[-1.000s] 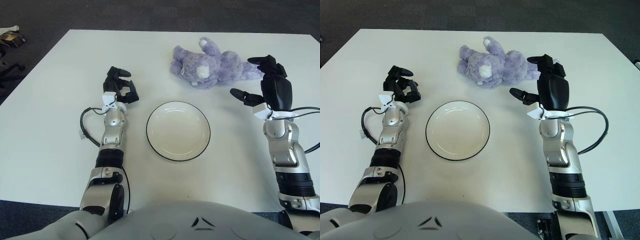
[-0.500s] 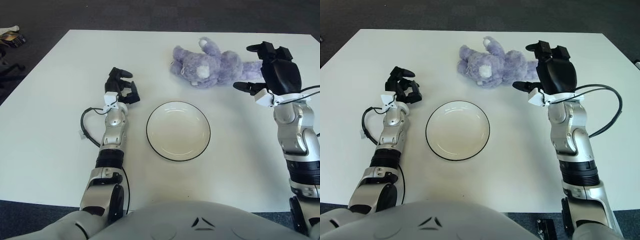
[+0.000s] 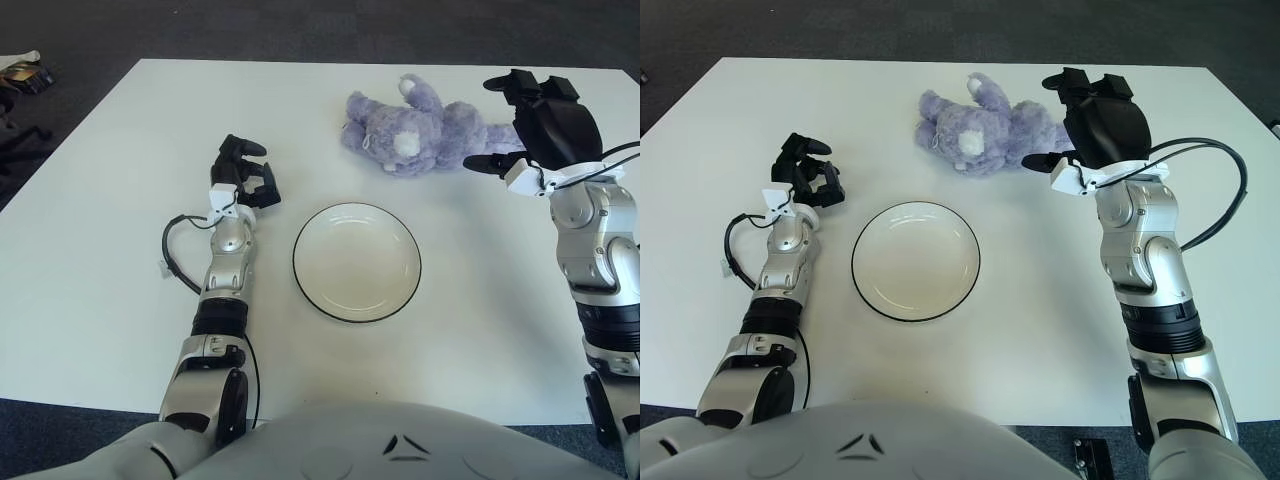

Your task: Put the doll into the plate.

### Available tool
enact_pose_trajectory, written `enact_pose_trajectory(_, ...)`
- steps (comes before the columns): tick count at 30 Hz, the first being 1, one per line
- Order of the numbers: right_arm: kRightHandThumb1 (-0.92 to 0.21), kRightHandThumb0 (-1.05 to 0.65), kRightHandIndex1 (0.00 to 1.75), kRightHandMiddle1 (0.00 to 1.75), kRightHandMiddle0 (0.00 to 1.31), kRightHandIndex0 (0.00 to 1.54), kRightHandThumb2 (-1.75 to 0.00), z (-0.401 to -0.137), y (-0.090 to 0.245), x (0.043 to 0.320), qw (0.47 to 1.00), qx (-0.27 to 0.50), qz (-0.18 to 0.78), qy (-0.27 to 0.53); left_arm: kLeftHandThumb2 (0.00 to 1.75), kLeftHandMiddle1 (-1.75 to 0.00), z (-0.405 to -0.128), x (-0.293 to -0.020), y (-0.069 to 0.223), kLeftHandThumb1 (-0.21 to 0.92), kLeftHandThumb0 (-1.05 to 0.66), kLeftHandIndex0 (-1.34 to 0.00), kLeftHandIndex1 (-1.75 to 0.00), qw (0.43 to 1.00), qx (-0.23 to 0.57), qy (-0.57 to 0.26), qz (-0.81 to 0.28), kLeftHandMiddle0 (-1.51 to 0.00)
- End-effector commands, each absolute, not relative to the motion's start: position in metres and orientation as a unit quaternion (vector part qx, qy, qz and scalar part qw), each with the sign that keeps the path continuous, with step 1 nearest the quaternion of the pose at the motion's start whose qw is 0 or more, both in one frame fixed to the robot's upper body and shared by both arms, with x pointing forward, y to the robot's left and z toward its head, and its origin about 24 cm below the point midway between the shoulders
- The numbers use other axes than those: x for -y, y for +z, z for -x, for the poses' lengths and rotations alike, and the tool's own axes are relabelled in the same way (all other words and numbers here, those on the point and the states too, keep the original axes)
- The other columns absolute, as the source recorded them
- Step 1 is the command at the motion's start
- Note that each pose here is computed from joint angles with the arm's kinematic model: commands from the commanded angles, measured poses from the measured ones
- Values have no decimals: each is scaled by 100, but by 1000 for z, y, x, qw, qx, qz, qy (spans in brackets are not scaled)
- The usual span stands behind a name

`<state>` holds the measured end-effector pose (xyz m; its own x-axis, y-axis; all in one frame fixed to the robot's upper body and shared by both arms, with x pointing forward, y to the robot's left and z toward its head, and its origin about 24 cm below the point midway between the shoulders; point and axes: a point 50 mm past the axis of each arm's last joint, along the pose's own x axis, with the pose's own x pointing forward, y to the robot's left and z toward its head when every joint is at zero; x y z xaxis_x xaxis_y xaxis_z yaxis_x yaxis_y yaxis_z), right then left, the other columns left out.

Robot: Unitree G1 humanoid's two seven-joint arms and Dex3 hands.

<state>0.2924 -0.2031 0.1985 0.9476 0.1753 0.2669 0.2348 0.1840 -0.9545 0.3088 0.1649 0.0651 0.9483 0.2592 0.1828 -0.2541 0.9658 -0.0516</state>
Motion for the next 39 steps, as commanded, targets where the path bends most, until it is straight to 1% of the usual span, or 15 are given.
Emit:
enact_pose_trajectory(1,-67,-97,97,68,0,0,-50,-300,202,204,739,153,656,-1,142,-175,-300,-165,48,23,-1,-55,-175,988,63,137,22,-56)
enact_pose_trajectory(9,-68,-104,111,54,0,0,-48,-311,207,203,720,128,681,42,142,-175,-299,-163,48,24,-1,-54,-175,989,62,137,20,-56)
enact_pose_trajectory(14,-71,-105,132,41,0,0,-44,-317,214,197,703,119,698,70,142,-175,-298,-162,48,24,-1,-54,-175,989,64,135,18,-56)
enact_pose_trajectory(19,-72,-105,135,29,0,0,-42,-322,218,192,684,91,716,105,142,-175,-298,-161,48,24,-1,-54,-175,989,65,131,22,-56)
enact_pose_trajectory(23,-74,-105,147,18,0,0,-40,-325,221,190,679,66,720,127,143,-175,-298,-160,49,23,-1,-55,-175,989,68,129,23,-56)
enact_pose_trajectory(27,-77,-105,154,14,0,0,-39,-330,224,187,679,51,718,145,143,-175,-297,-160,49,23,-1,-55,-175,989,71,129,19,-57)
enact_pose_trajectory(31,-78,-105,145,15,0,0,-38,-340,227,181,679,51,714,163,144,-175,-297,-159,49,22,-1,-55,-175,989,69,131,17,-57)
enact_pose_trajectory(33,-78,-105,135,16,0,0,-37,-347,227,181,679,51,713,166,144,-175,-297,-159,49,22,-1,-55,-175,989,69,131,18,-57)
enact_pose_trajectory(34,-78,-105,132,16,0,0,-37,-349,227,181,679,52,713,166,144,-175,-297,-159,49,22,-1,-55,-175,989,69,131,18,-57)
enact_pose_trajectory(39,-80,-105,118,19,0,0,-35,-353,224,182,688,56,704,167,144,-175,-297,-159,49,22,-1,-55,-175,989,68,130,15,-57)
